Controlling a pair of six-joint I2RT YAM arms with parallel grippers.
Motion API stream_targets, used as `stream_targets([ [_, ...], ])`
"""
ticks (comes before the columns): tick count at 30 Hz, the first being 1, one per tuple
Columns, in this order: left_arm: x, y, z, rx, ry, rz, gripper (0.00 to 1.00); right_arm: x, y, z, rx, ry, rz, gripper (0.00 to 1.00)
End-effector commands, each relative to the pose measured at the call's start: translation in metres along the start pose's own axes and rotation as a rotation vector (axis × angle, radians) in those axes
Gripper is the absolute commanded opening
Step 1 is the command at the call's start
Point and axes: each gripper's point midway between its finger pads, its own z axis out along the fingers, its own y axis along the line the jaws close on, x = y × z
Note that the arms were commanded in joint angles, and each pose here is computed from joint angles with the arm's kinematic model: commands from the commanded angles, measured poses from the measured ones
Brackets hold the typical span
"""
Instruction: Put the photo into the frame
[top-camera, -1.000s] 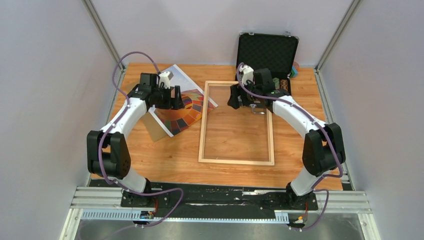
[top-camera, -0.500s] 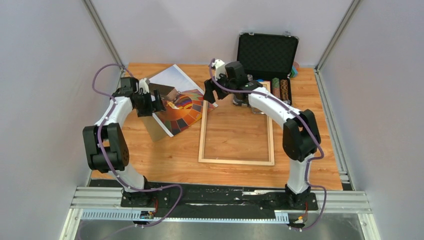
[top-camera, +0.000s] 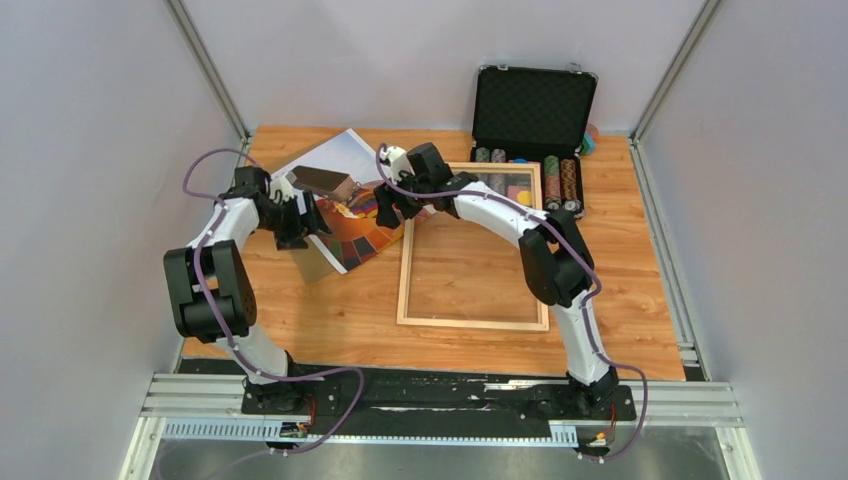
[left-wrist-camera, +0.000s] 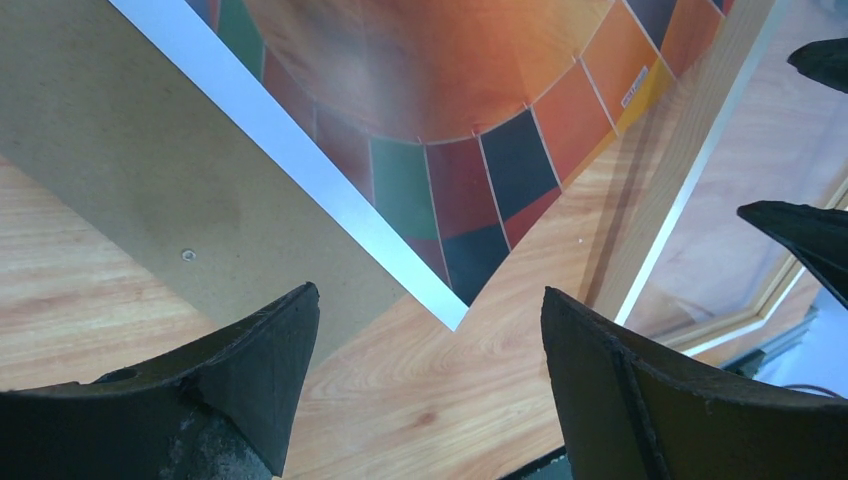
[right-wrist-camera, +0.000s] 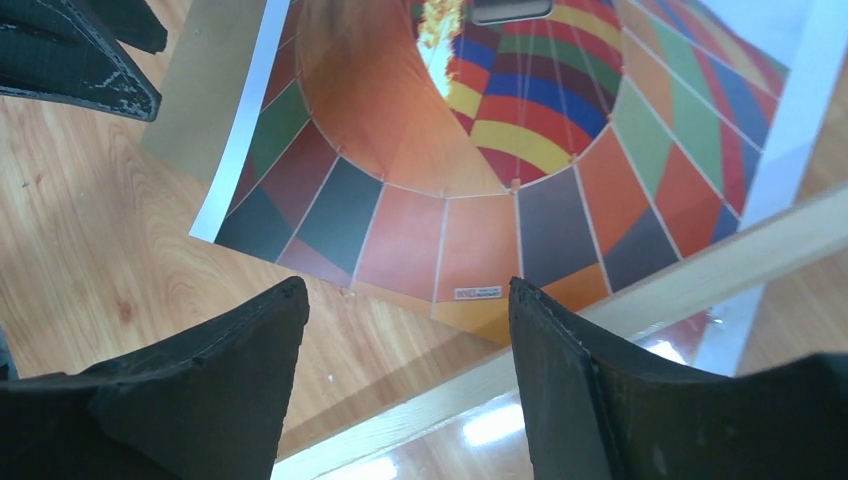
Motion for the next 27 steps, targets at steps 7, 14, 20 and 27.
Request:
stream_targets([
  [7, 0.013, -0.002, 0.004, 0.091, 0.048, -0.037, 0.88, -0.007, 0.017, 0.015, -0.056, -0.010, -0.036, 0.70],
  [14, 0.010, -0.005, 0.001, 0.100, 0.033, -0.036, 0.88, 0.012, 0.002, 0.028, 0.018, 0.052, 0.042, 0.69],
  [20, 0.008, -0.007, -0.002, 0.105, 0.021, -0.030, 0.88, 0.023, -0.003, 0.030, 0.052, 0.085, 0.095, 0.68],
  [27, 0.007, -0.008, -0.003, 0.111, 0.012, -0.027, 0.88, 0.033, -0.012, 0.020, 0.137, 0.128, 0.118, 0.67],
])
